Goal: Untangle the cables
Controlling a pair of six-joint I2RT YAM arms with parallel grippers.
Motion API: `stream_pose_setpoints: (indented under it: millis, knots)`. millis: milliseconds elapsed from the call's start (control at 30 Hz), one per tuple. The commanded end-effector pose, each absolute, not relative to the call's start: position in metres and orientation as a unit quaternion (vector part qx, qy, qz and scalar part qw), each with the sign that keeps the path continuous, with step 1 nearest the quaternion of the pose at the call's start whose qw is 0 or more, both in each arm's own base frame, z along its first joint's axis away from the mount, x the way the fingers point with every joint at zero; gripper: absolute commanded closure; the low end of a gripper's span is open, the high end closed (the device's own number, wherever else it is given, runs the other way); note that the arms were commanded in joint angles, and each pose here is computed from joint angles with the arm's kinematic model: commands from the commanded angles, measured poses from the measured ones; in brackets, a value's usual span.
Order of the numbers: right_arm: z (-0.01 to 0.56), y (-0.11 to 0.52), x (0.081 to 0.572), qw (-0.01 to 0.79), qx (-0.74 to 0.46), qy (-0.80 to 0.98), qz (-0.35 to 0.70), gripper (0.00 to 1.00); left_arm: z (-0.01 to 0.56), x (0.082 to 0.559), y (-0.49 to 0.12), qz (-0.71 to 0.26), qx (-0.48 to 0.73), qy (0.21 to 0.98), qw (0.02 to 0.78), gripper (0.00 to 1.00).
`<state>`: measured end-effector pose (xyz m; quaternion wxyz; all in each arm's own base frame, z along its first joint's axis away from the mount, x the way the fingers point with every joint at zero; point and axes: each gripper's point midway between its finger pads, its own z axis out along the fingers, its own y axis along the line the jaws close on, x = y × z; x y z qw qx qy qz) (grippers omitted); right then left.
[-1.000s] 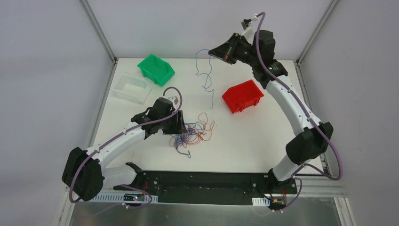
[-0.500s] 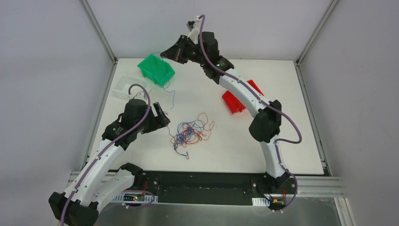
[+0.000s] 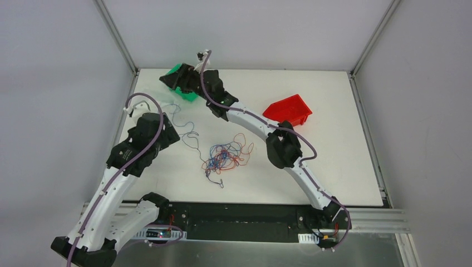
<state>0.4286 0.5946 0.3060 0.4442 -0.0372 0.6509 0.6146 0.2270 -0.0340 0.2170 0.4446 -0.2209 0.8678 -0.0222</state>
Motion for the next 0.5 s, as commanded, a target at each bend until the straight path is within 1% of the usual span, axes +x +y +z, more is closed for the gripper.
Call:
stream_pose_setpoints:
  millis: [0,133,267,400,467]
  knots:
    - [0.358,0.57,0.42,0.484,-0.027,0.6,0.637,0.14,0.241,0.226,0.0,0.061,-0.224,0.85,0.473,0.2]
    - [0.349,0.533,0.41,0.49,-0.023,0.631,0.601,0.14,0.244,0.232,-0.002,0.073,-0.203,0.857,0.468,0.18]
    - [0.339,0.481,0.401,0.481,-0.011,0.677,0.557,0.16,0.236,0.246,-0.016,0.071,-0.17,0.88,0.437,0.16]
    - [0.308,0.424,0.382,0.47,-0.007,0.744,0.474,0.16,0.219,0.263,-0.041,0.052,-0.121,0.913,0.387,0.09]
    - [0.273,0.401,0.364,0.443,-0.015,0.787,0.428,0.16,0.211,0.269,-0.05,0.041,-0.121,0.922,0.367,0.07]
